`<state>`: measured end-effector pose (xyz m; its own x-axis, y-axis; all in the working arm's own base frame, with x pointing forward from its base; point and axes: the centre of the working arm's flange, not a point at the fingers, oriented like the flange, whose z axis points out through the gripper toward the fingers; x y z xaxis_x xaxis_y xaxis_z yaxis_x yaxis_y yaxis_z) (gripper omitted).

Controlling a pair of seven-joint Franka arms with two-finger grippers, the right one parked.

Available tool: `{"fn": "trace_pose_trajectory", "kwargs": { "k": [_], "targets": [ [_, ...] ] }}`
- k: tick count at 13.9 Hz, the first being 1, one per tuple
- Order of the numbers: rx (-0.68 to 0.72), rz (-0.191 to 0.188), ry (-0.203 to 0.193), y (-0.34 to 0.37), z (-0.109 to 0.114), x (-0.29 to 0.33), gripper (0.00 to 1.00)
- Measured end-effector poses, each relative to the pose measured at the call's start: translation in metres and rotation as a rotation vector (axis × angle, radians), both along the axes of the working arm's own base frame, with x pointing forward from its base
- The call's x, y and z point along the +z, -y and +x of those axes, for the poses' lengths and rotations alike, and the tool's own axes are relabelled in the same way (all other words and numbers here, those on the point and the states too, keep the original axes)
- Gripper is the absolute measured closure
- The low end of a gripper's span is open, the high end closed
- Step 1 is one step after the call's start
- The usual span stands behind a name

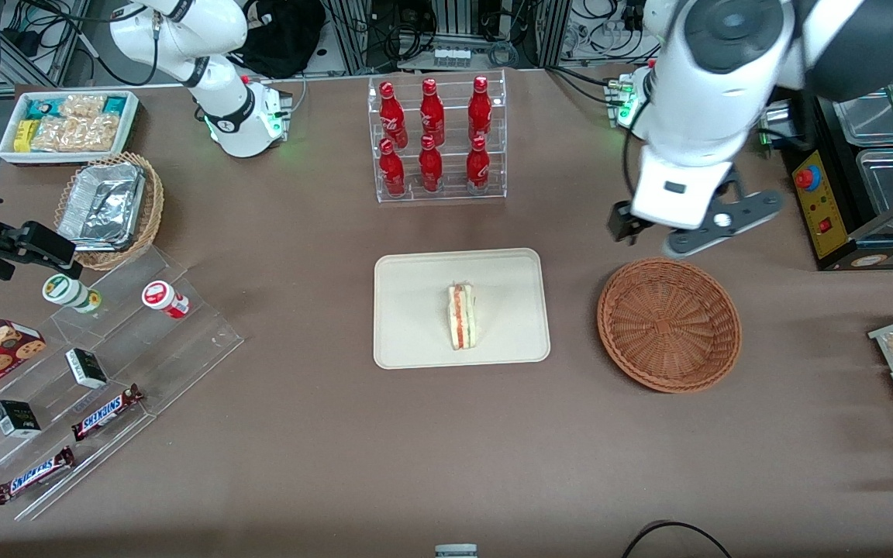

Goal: Place sandwich from basket to tray

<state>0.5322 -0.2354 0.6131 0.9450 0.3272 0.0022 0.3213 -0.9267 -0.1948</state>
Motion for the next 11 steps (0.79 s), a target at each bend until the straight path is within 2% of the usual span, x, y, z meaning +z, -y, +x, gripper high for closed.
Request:
{"fn": "trace_pose_trajectory", "kwargs": {
  "k": [3, 6, 11],
  "targets": [
    [-0.018, -0.021, -0.03, -0.058, 0.002, 0.023, 0.0],
    [-0.093, -0.058, -0.082, -0.126, 0.0, 0.041, 0.0],
    [-0.165, -0.108, -0.112, -0.206, 0.002, 0.044, 0.0]
  ]
}}
